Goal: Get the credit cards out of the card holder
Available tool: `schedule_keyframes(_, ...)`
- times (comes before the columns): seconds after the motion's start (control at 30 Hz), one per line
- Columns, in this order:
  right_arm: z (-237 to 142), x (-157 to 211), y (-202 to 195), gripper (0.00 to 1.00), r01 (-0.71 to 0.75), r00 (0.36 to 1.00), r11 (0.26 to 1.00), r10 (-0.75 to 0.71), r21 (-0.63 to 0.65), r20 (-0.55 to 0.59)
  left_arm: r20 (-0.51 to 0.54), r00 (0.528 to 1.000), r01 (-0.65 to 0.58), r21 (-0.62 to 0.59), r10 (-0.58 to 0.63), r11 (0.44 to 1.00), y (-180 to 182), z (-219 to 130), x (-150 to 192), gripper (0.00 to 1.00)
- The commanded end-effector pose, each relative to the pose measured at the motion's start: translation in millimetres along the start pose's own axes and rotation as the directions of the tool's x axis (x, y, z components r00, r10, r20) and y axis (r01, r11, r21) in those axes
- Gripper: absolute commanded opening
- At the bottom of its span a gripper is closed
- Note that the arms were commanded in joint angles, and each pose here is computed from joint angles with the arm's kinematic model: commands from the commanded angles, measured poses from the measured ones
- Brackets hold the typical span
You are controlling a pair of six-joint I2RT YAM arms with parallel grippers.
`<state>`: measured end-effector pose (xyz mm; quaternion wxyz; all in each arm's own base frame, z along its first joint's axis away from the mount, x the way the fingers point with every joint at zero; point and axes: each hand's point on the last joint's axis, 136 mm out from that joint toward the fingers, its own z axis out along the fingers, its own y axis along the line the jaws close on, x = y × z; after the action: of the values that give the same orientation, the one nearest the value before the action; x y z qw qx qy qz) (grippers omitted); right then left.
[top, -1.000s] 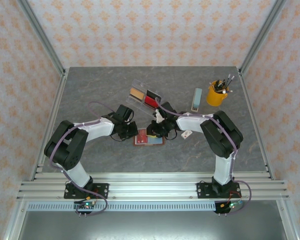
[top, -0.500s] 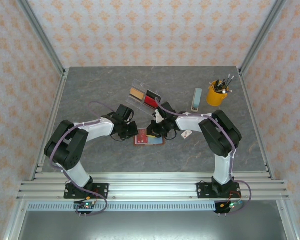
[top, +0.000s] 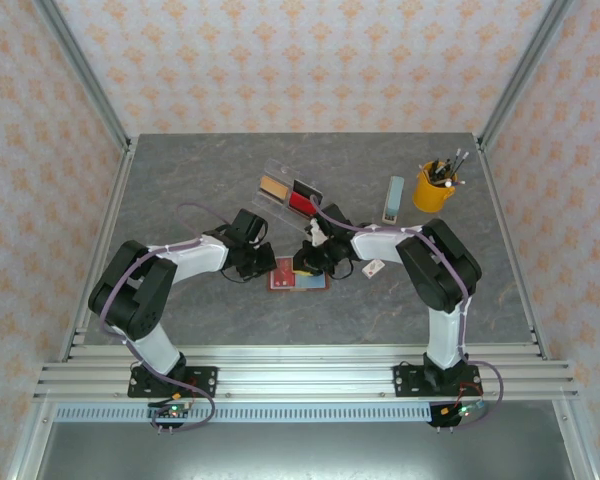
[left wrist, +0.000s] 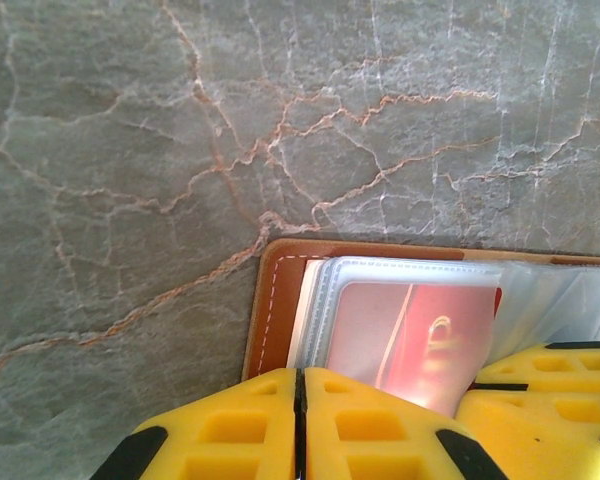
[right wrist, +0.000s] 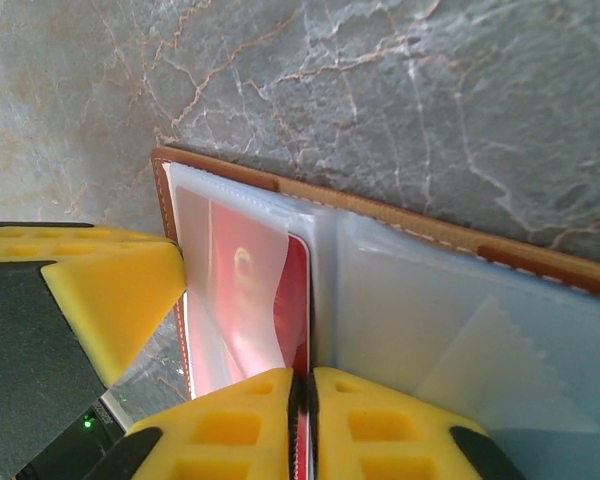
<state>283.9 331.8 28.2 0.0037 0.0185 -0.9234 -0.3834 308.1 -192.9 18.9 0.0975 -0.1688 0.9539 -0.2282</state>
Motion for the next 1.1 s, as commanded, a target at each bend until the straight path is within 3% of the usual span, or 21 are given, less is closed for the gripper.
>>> schedule_keyframes(0.0, 9, -2, 3, 0.09, 0.007, 1.0, 1.0, -0.007, -0.016, -0.001, -0.045, 0.999, 0.025, -0.062, -0.028, 0.998, 22, 14, 13, 0.11)
schedule_keyframes(0.33, -9, 2, 8, 0.0, 0.033, 0.999, 0.999, -0.033, 0.007, 0.022, -0.009, 1.0, -0.006, -0.075, 0.005, 0.997, 12, -2, -1, 0.21)
schedule_keyframes(0.9, -17, 6, -8, 0.0, 0.005, 1.0, 0.999, -0.006, 0.042, 0.021, -0.005, 1.0, -0.019, -0.058, 0.019, 0.998, 8, -4, -6, 0.16)
schedule_keyframes(1.07, -15, 4, 8, 0.11, 0.001, 1.0, 0.999, 0.0, -0.046, 0.016, -0.007, 1.0, -0.024, -0.033, 0.024, 0.999, 2, -7, -6, 0.15)
